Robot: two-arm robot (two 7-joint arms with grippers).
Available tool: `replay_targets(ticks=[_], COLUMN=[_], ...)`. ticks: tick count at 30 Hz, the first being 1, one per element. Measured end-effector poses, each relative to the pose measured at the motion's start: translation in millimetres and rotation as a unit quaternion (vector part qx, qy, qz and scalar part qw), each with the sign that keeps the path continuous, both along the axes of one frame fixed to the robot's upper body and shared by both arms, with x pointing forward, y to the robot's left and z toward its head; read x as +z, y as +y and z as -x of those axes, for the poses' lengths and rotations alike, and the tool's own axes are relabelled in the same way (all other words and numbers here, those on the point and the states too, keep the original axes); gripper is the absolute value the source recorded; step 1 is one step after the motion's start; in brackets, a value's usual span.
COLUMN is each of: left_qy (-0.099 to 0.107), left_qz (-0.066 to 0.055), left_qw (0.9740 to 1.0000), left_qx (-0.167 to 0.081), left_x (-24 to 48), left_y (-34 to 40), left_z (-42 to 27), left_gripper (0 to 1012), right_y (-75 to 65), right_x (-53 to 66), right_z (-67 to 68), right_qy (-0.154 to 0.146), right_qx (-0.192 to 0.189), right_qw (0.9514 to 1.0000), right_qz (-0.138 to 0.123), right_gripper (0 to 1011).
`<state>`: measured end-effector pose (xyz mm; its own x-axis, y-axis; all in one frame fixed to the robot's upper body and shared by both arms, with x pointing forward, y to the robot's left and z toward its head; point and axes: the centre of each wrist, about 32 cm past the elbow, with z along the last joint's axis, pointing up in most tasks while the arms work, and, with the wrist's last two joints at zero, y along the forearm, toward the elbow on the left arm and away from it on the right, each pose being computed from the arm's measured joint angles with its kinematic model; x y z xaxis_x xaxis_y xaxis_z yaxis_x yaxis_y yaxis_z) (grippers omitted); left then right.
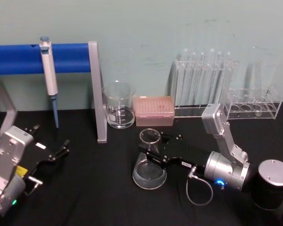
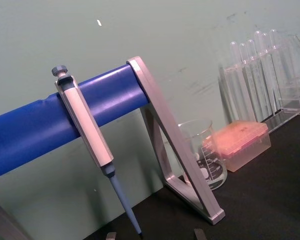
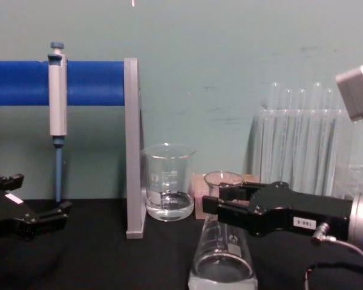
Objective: Grasp the erlenmeyer flask with one hand, shake it three times, then place it back.
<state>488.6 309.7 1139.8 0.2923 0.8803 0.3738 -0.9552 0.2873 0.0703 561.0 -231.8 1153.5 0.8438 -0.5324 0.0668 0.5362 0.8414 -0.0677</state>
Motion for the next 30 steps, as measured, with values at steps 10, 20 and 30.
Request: replay_targets(ticks=[10,20,30], left_qy=[0.000,0.000,0.000], left_qz=[0.000,0.000,0.000], left_qw=[1.0000,1.0000,1.0000], left_qx=[0.000,0.000,0.000], left_x=[0.0,0.0,0.0], left_y=[0.0,0.0,0.0], left_z=[0.0,0.0,0.0], left_gripper=[1001,1001,1001], right_y=[0.3,1.2,1.3], right_x=[-0.7,-0.7,-0.6], right_z=[0.2,0.1,-0.2], right_qy=[0.007,0.012,0.013], right_qx=[-0.002,-0.007,-0.009], right_qw=[1.0000,0.9999,0.9999], right_qz=[0.000,0.000,0.001], right_gripper=[449,449,449])
